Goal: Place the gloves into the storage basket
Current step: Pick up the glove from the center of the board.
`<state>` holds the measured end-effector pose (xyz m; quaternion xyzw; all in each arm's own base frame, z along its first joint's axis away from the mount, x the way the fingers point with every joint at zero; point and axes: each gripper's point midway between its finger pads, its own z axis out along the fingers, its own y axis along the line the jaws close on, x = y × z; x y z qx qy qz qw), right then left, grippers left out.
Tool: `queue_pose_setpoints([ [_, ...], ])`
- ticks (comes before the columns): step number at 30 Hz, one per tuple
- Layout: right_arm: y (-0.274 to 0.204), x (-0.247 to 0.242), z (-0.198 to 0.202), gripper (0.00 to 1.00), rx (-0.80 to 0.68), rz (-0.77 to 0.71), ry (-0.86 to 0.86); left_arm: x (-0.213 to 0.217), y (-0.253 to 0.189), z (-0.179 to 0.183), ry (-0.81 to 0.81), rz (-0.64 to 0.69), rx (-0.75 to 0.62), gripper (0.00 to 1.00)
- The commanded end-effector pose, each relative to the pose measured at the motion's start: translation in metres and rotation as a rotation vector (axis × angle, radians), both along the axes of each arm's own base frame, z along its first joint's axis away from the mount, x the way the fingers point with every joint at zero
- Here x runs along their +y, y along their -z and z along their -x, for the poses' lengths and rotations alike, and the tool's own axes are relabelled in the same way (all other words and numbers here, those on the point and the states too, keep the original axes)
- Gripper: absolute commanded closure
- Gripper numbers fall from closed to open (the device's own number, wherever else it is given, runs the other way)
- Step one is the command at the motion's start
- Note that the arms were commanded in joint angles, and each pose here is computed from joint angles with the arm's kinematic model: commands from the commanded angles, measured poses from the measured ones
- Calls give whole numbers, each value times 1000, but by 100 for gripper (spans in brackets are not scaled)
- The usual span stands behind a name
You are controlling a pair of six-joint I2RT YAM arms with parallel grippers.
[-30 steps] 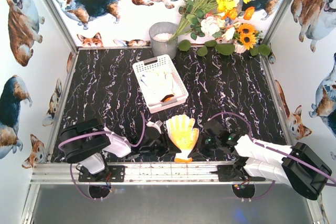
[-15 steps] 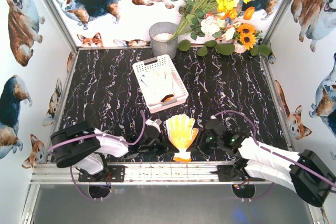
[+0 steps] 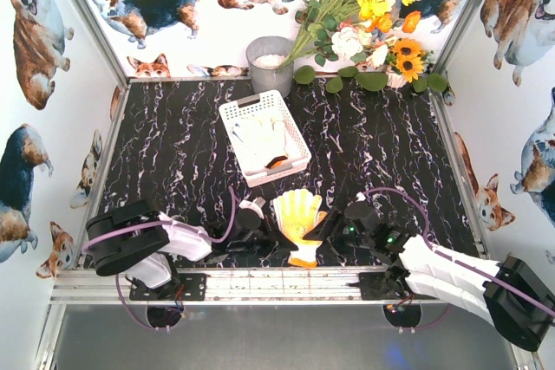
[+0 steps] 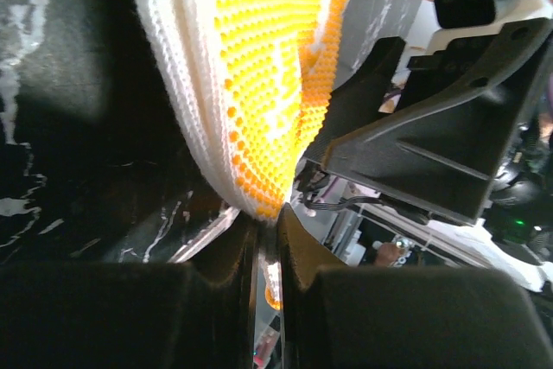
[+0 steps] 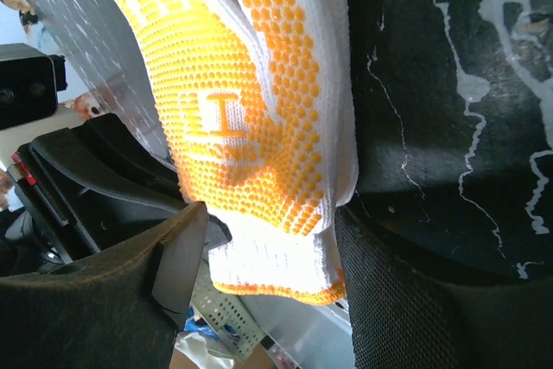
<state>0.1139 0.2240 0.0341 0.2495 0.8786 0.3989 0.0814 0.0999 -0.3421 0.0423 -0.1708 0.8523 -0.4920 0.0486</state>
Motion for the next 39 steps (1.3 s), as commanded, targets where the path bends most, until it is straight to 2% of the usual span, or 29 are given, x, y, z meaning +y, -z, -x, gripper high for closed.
queue_pose_setpoints([
  [1,7,-5,-6,35,-10,20,52,-9,-27,-4,-40,125,17,100],
  [12,2,0,-17,28,-19,-24,110,-6,-47,-12,-110,183,18,100],
  [21,-1,7,-30,28,-12,-66,164,-12,-59,-14,-104,217,19,100],
  [39,19,19,-36,28,46,-49,160,-9,-73,-17,-137,265,20,100],
])
